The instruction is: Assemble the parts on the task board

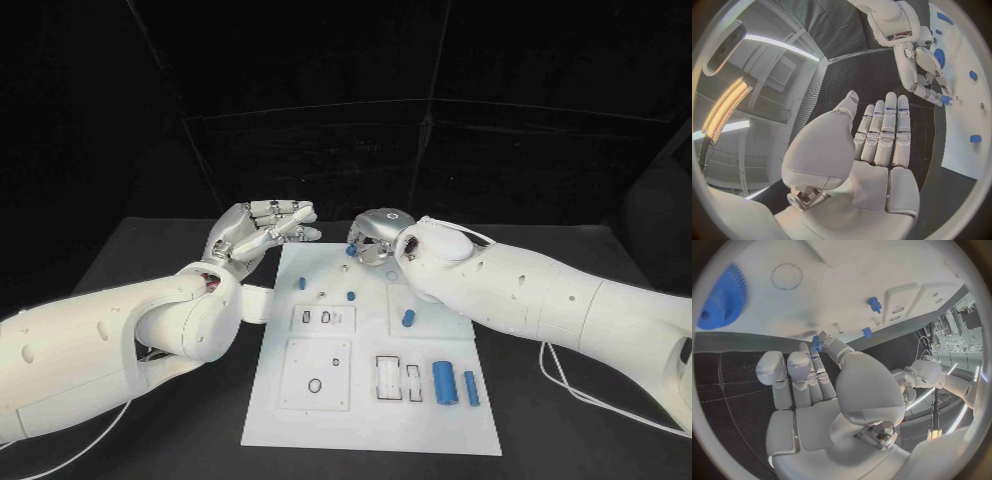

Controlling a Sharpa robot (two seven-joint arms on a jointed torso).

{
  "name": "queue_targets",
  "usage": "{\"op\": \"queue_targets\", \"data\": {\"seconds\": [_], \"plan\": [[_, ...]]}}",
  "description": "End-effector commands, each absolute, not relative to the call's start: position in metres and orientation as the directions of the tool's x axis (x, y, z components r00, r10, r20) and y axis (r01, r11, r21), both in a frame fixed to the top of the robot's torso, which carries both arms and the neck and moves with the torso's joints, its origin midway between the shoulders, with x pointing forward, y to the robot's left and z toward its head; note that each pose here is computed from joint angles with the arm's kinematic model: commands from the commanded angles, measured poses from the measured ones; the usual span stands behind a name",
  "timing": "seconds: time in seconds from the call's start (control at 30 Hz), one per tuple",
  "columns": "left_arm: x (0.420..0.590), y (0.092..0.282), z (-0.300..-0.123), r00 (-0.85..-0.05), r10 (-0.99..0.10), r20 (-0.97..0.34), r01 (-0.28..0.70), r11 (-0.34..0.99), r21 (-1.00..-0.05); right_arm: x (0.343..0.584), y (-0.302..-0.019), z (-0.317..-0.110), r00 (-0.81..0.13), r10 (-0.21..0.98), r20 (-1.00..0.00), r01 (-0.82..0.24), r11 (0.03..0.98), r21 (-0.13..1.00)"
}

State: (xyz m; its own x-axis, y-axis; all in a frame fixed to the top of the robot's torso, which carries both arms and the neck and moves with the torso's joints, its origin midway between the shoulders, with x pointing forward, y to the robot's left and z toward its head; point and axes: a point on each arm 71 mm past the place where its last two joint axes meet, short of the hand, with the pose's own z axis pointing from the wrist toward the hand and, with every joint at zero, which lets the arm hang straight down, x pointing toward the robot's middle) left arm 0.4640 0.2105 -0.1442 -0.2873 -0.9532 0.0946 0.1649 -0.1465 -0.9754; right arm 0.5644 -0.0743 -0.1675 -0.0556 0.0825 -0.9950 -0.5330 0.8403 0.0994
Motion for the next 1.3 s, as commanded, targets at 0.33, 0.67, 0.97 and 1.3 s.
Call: {"op": "queue_targets", "data": {"seconds": [0.33,0.67,0.97,1.3], "plan": [[0.465,0.21,-0.143,-0.301,-0.949,0.093,0.17,-0.15,-0.974,0.56,-0.067,-0.163,-0.053,0.114,-0.992,-0.558,0.821,0.124],[0.465,0.21,-0.143,-0.299,-0.95,0.093,0.169,-0.148,-0.974,0.559,-0.066,-0.162,-0.045,0.128,-0.991,-0.558,0.819,0.131],[0.467,0.212,-0.144,-0.297,-0.951,0.092,0.168,-0.146,-0.975,0.558,-0.092,-0.159,-0.007,0.144,-0.989,-0.523,0.843,0.127],[0.471,0.218,-0.146,-0.283,-0.955,0.086,0.168,-0.138,-0.976,0.542,-0.17,-0.156,-0.102,0.246,-0.964,-0.382,0.885,0.267]]}}
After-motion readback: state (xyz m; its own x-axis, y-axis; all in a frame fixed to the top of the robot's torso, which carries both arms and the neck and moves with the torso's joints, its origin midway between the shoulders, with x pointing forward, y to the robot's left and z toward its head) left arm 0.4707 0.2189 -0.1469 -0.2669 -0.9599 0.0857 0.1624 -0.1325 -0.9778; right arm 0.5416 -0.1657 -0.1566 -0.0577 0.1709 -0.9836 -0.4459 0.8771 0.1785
